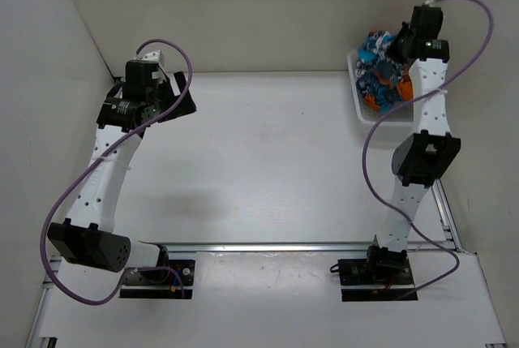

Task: Fold and stack the shorts
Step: Grab the shorts from the pile, then move the shorts to the center of the board

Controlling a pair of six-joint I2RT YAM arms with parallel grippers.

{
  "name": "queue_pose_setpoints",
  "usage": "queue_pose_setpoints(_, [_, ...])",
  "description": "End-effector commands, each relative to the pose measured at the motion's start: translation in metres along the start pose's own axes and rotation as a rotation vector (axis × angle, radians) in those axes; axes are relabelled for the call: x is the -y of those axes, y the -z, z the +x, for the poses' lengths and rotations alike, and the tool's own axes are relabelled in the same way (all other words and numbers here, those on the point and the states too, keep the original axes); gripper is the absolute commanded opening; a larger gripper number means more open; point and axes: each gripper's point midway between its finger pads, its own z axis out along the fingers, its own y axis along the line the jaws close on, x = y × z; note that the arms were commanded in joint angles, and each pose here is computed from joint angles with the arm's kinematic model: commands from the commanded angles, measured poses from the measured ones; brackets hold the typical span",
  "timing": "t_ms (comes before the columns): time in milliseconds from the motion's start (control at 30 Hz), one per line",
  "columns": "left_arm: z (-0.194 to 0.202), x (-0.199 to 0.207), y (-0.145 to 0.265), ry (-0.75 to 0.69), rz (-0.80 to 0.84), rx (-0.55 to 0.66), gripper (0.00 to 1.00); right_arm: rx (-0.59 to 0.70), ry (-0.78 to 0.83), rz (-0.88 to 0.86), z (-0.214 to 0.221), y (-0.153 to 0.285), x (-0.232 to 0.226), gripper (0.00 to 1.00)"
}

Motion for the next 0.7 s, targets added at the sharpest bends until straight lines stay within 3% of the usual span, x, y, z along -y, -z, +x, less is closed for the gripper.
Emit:
queue_pose_setpoints(0, [-0.025, 0.007, 0.035, 0.043, 0.064, 0.085, 1.0, 0.357, 0.103, -0.321, -0.096, 0.176, -0.099, 0.0])
queue_pose_setpoints(167, [-0.049, -0.003, 0.071, 0.037, 0.021, 0.149, 1.0, 0.404, 0.174, -0.545, -0.076, 0.284, -0.165, 0.0])
queue_pose_setpoints(300, [-0.07, -0.025, 0.104, 0.029, -0.084, 0.243, 1.0, 0.275, 0.228, -0.632, -0.006, 0.3, -0.206, 0.0])
queue_pose_setpoints(400, [-0.082, -0.041, 0.12, 0.054, -0.144, 0.299, 1.0, 0.106, 0.295, -0.678, 0.092, 0.292, -0.256, 0.0])
queue_pose_setpoints(433, [-0.084, -0.044, 0.125, 0.058, -0.161, 0.315, 1.0, 0.042, 0.334, -0.681, 0.124, 0.281, -0.265, 0.08])
queue_pose_setpoints(467, [-0.084, -0.044, 0.125, 0.058, -0.161, 0.315, 1.0, -0.024, 0.365, -0.679, 0.155, 0.268, -0.276, 0.53])
queue_pose_setpoints(500, [-0.083, -0.041, 0.129, 0.057, -0.142, 0.319, 1.0, -0.088, 0.427, -0.73, 0.19, 0.275, -0.293, 0.75])
queue_pose_setpoints(567, [-0.072, -0.026, 0.117, 0.043, -0.052, 0.262, 1.0, -0.167, 0.479, -0.694, 0.219, 0.262, -0.3, 0.94])
queue_pose_setpoints(667, [-0.045, -0.009, 0.095, 0.029, 0.054, 0.141, 1.0, -0.191, 0.449, -0.553, 0.215, 0.255, -0.261, 1.0])
